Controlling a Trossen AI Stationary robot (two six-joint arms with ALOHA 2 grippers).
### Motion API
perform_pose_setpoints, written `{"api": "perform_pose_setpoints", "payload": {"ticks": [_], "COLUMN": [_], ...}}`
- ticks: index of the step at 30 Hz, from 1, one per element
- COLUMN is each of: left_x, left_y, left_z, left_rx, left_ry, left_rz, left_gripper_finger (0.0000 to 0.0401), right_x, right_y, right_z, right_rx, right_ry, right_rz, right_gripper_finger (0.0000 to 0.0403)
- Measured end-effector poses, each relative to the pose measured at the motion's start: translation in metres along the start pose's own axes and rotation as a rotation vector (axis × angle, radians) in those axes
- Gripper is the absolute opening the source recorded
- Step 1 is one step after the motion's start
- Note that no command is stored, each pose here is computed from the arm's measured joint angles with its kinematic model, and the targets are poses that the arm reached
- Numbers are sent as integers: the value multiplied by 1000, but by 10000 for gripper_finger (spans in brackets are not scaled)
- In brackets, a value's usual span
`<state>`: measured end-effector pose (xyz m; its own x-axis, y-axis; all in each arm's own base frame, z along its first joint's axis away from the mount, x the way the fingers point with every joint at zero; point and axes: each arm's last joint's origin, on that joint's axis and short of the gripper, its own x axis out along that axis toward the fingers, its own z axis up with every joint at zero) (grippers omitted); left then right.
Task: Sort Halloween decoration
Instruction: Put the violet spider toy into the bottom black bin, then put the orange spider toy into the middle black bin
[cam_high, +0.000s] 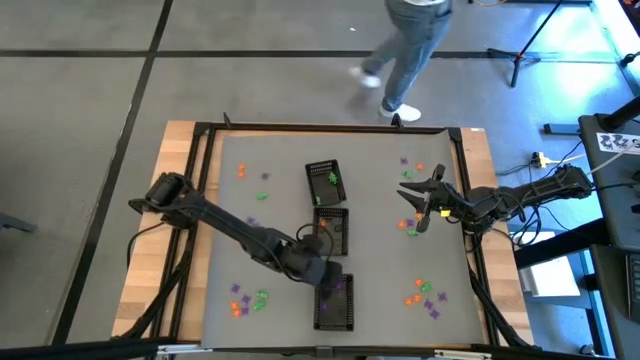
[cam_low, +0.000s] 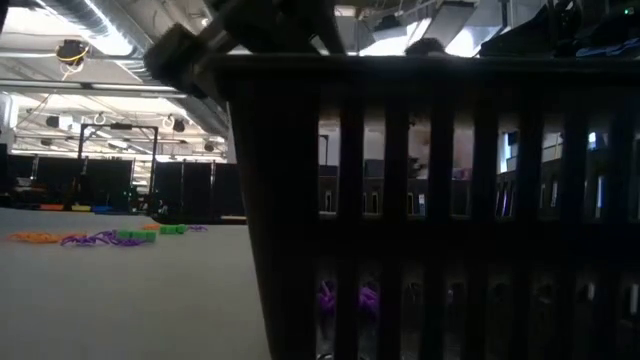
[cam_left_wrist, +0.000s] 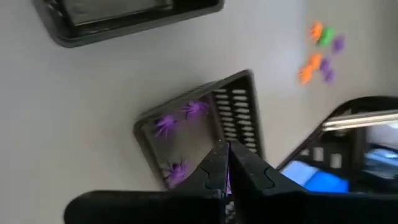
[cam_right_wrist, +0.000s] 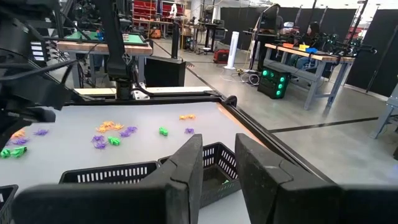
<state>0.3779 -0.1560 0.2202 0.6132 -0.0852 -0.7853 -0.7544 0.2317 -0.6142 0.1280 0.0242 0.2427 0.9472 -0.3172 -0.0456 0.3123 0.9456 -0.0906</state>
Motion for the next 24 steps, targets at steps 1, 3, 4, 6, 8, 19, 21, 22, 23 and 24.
{"api": "perform_pose_setpoints", "payload": {"ticks": [1, 3, 4, 6, 8, 19, 21, 22, 23, 24], "left_x": [0, 2, 4, 8, 12, 15, 15, 15, 15, 14], "left_y": [-3, -7, -8, -9, -12, -16, -15, -14, -12, -10], "left_z": [-2, -5, -7, -8, -9, -11, -10, -9, -8, -5], "left_rx": [21, 58, 72, 98, 108, 108, 108, 107, 106, 106], "left_ry": [6, 20, 29, 46, 61, 81, 77, 75, 72, 67], "left_rz": [8, 24, 27, 29, 28, 20, 34, 46, 63, 87], "left_gripper_finger": [0, 0, 0, 0, 0, 99, 136, 154, 171, 187], "right_x": [0, 0, 0, 0, 0, 0, 0, 0, 0, 0], "right_y": [0, 0, 0, 0, 0, 0, 0, 0, 0, 0], "right_z": [0, 0, 0, 0, 0, 0, 0, 0, 0, 0], "right_rx": [0, 0, 0, 0, -1, -1, 0, 0, -1, 0], "right_ry": [0, 0, 0, 0, 0, 1, 0, 0, 0, 0], "right_rz": [0, 0, 0, 0, 0, 0, 0, 0, 0, 0], "right_gripper_finger": [92, 92, 92, 92, 92, 92, 92, 92, 92, 92]}}
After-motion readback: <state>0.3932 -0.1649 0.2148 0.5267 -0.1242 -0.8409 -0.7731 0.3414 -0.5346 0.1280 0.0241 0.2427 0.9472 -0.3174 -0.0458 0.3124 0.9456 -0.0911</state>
